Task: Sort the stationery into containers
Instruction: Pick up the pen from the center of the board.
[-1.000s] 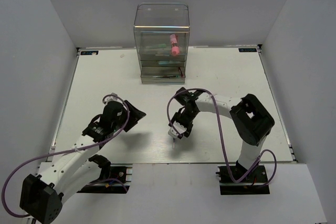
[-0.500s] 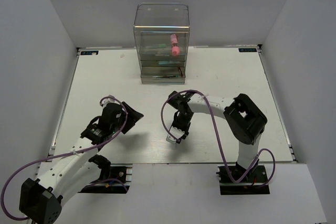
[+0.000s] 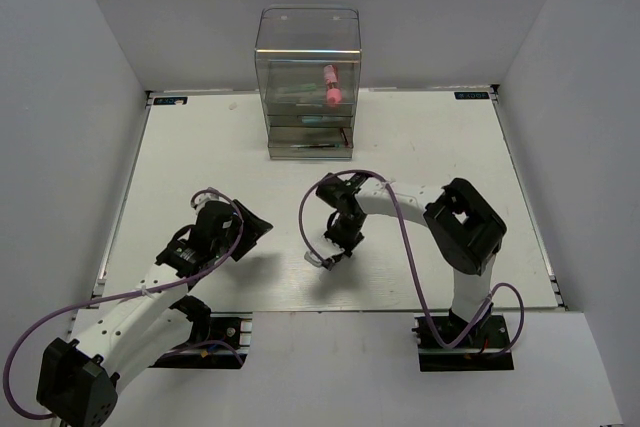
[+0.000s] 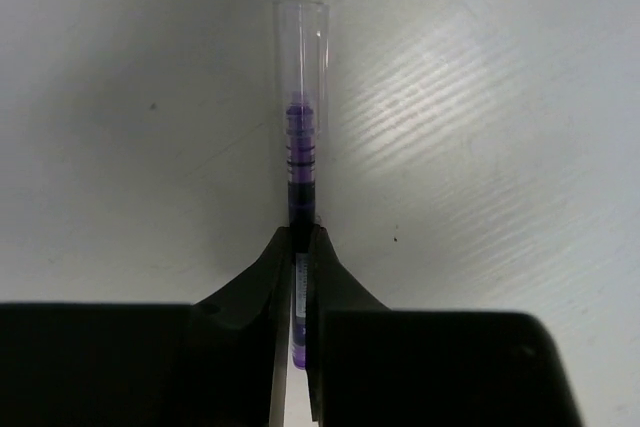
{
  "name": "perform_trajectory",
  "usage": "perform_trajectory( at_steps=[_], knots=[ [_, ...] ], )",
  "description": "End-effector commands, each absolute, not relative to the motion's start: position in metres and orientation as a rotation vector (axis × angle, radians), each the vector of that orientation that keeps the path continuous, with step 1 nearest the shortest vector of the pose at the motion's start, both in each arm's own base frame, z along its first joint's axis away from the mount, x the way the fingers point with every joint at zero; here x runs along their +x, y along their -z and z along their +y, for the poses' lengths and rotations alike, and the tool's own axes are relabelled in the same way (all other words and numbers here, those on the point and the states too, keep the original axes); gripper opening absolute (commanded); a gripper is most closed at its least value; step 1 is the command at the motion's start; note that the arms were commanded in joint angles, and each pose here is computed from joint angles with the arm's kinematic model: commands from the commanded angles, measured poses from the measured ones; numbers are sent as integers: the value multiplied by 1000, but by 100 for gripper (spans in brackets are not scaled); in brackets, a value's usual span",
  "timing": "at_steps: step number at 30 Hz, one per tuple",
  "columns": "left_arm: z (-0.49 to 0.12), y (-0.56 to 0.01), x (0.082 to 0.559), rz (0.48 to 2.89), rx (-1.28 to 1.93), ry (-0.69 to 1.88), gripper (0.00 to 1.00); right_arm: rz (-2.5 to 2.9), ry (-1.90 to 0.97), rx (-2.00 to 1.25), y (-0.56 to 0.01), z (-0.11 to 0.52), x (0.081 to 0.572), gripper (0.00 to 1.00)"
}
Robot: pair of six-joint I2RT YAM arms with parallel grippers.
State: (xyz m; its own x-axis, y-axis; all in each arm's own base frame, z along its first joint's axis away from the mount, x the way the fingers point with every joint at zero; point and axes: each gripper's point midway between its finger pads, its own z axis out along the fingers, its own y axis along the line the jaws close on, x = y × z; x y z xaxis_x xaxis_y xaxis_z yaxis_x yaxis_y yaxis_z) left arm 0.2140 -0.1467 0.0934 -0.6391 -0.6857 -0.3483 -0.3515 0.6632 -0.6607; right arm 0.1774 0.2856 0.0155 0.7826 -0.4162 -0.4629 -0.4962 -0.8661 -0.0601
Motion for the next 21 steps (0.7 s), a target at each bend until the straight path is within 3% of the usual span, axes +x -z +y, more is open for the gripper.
perform_trajectory(
  at_steps=[1,8,21],
  knots=[
    [-147,-97,215,2270,-802,757,73,1251,-613,-2614,-4,292,202,0],
    [-147,-95,215,2268,-813,762,73,1378,-512,-2226,-53,332,266,0],
    [-145,-87,212,2284,-818,747,73,1384,-118,-1765,-123,340,397,0]
  ],
)
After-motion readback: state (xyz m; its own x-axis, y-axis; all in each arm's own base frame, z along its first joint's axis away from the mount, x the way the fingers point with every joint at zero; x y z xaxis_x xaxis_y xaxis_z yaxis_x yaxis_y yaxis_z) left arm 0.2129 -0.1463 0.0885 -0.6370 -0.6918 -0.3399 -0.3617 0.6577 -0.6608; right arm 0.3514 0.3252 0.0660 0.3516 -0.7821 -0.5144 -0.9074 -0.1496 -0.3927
